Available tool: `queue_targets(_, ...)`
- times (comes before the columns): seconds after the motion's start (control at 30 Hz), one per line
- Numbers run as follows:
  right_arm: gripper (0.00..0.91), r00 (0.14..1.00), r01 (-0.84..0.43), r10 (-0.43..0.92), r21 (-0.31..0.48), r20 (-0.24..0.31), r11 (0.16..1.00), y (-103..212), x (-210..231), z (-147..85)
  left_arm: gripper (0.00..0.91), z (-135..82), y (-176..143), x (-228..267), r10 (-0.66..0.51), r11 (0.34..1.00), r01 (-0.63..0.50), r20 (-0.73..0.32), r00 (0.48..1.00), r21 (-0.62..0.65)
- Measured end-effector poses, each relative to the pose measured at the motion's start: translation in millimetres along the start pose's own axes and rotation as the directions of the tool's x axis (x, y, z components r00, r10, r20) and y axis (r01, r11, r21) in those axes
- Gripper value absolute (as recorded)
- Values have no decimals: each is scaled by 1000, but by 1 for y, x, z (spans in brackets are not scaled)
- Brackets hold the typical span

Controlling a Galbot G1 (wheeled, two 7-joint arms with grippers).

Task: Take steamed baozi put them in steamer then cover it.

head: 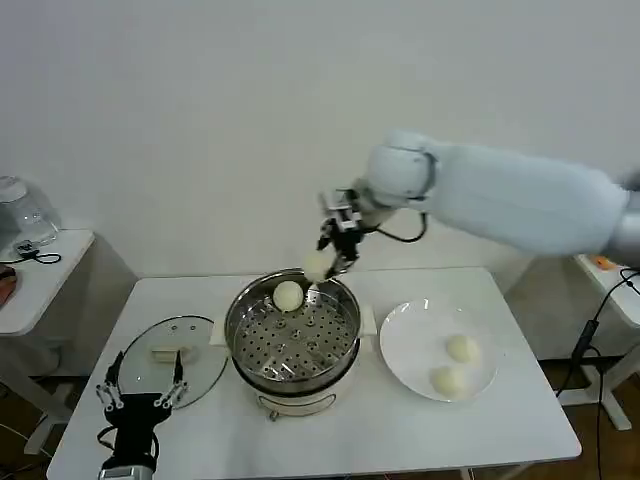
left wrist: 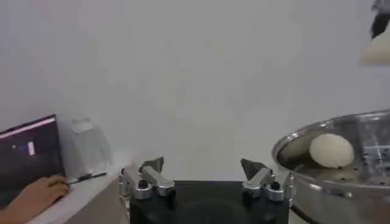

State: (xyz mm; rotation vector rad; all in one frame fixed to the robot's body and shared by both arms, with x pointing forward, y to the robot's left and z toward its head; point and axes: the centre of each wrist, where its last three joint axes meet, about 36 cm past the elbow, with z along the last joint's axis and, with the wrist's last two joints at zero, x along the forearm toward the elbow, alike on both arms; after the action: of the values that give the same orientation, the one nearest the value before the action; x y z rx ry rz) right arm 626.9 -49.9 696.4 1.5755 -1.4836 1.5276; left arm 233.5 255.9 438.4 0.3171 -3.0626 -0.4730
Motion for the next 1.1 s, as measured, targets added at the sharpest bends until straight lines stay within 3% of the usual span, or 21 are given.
queue_targets(0.27, 595, 998, 60, -60, -36, -1, 998, 1, -57, -37, 907, -3, 3, -2, -16, 1000, 15, 7, 1000, 5)
queue_targets(0.6, 595, 994, 105, -105, -53, 4, 993, 8, -106, -67, 907, -4, 4, -3, -20, 1000, 20, 10, 1000, 6)
queue_targets(1.1, 595, 993, 119, -120, -63, -16, 991, 12, -139, -82, 907, -6, 4, -4, -20, 1000, 20, 19, 1000, 10)
